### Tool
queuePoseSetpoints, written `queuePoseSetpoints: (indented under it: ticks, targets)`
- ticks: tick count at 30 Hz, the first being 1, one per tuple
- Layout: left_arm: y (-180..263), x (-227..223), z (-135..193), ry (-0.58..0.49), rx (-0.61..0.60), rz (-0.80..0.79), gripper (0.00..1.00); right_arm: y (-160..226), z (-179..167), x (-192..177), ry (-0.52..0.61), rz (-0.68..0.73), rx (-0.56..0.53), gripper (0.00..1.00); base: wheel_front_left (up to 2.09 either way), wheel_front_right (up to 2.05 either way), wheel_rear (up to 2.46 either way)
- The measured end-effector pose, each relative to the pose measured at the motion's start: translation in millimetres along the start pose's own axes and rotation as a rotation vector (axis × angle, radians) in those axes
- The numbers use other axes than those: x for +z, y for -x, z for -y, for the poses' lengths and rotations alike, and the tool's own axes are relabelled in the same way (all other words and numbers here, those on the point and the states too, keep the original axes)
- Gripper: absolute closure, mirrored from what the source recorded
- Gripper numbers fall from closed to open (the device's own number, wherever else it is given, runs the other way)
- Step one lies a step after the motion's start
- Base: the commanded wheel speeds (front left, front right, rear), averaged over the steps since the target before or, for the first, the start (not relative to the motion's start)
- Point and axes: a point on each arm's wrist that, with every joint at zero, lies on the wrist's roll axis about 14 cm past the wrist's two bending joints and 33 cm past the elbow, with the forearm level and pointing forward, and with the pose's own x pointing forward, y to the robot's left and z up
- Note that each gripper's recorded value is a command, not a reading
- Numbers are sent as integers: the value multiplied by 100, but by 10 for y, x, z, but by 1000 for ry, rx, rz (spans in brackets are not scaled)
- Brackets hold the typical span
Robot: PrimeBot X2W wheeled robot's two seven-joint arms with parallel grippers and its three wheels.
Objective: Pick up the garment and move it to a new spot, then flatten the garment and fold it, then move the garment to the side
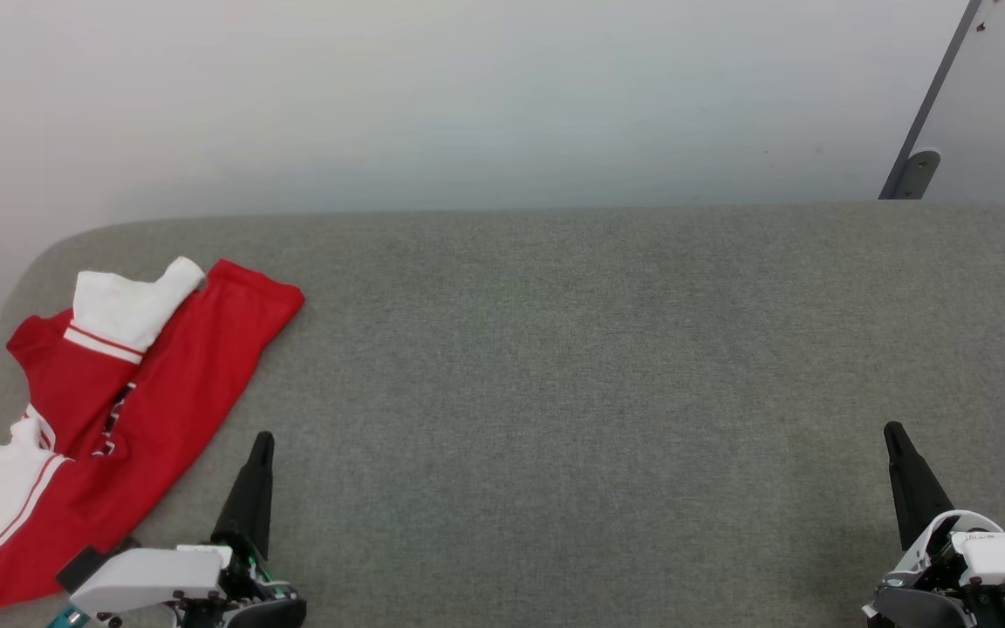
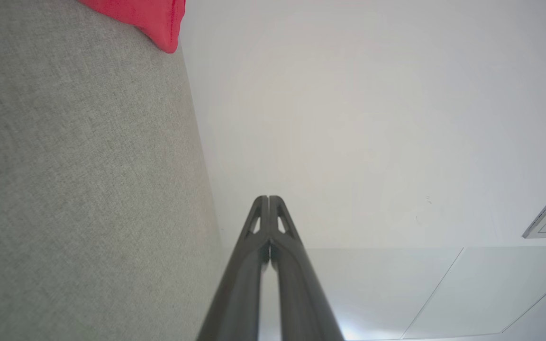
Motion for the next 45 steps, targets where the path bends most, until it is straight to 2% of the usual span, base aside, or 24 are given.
queuePoseSetpoints:
  ticks: [27, 28, 29, 30, 31, 34, 39, 45]
  targets:
    - [0, 0, 0, 0, 0, 0, 100, 0, 0, 0, 0, 0, 0, 100, 0, 0, 0]
    - [8, -3, -22, 1, 7, 0, 0, 5, 20, 0, -1, 1, -6, 0, 0, 0, 0]
    - [28, -9, -74, 5, 22, 0, 100, 20, 66, -2, -3, 1, -20, 100, 0, 0, 0]
    - [57, -16, -141, 9, 42, 0, 100, 45, 126, -3, -6, 2, -38, 100, 0, 0, 0]
    - [89, -22, -210, 13, 62, 1, 0, 75, 196, -2, -8, 4, -60, 0, 0, 0, 0]
    - [153, -15, -333, 16, 99, 6, 0, 128, 321, -10, -13, 8, -99, 0, 0, 0, 0]
    - [127, 80, -283, -4, 86, 33, 0, 58, 269, -68, -13, 5, -86, 0, 0, 0, 0]
    - [78, 224, -193, -103, 69, 58, 0, -60, 191, -141, 39, -9, -70, 0, 0, 0, 0]
